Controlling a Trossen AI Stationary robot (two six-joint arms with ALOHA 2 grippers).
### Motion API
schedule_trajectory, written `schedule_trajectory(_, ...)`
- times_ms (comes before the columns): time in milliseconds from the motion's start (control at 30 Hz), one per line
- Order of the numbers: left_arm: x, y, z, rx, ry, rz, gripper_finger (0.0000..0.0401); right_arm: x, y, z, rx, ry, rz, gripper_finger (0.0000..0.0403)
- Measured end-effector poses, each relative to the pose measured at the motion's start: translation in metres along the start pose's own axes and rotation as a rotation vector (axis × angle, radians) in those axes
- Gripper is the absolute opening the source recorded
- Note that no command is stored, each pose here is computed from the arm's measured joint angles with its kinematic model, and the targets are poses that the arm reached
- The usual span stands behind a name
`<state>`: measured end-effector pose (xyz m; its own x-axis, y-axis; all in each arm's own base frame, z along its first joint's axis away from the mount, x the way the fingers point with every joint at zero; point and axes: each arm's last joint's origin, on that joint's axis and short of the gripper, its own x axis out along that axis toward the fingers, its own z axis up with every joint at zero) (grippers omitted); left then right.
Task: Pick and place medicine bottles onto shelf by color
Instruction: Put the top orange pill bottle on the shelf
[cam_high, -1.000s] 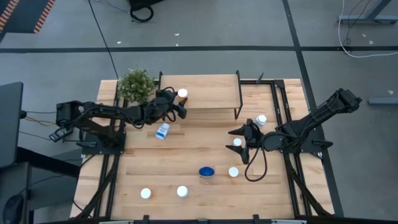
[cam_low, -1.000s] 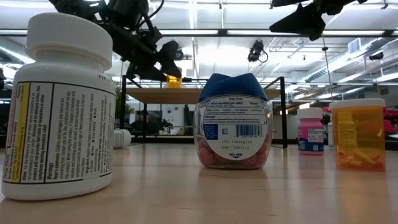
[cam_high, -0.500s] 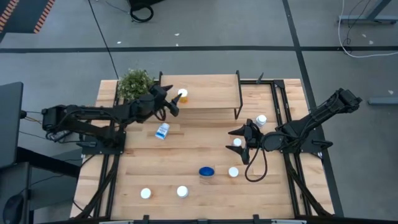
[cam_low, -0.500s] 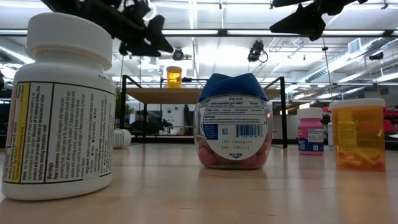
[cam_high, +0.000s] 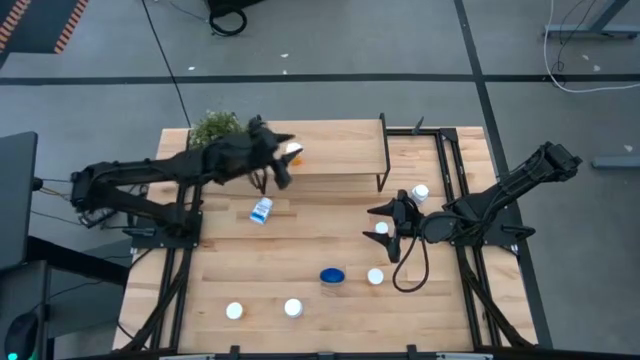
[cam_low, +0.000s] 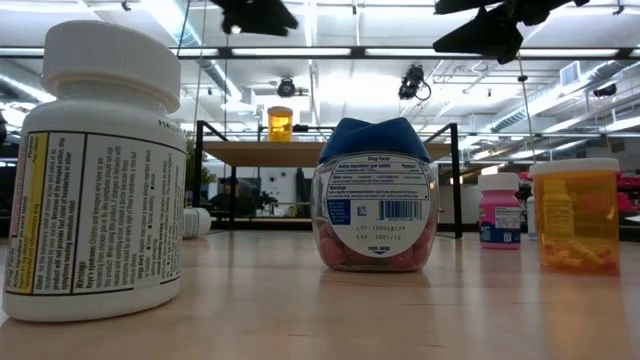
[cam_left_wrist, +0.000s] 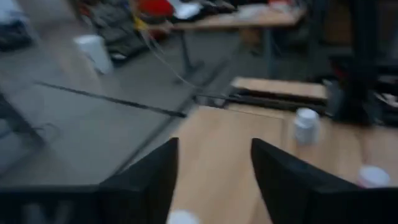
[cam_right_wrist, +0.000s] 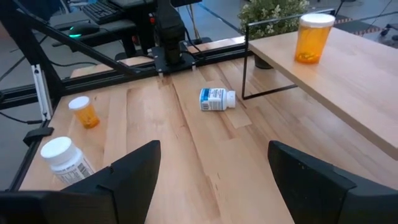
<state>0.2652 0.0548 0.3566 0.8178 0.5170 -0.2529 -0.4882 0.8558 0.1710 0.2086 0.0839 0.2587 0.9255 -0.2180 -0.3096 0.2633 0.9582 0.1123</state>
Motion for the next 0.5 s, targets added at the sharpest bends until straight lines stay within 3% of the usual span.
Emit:
schedule_trajectory(267, 0.049, -0.018, -0.014, 0.134, 0.356, -0.069, 0.0024, 0.0, 0.0, 0.001, 0.012, -0.009, 0.002, 0.0305)
schedule_trajectory(333, 0.056, -0.02, -0.016, 0.146, 0.386, -0.068, 0.0009, 0.0, 0.0, 0.001, 0.011, -0.008, 0.002, 0.0305)
schedule_trajectory(500, 0.068, -0.025, -0.018, 0.126, 0.395, -0.065, 0.0015, 0.0, 0.0, 0.001, 0.01, -0.005, 0.005, 0.0305)
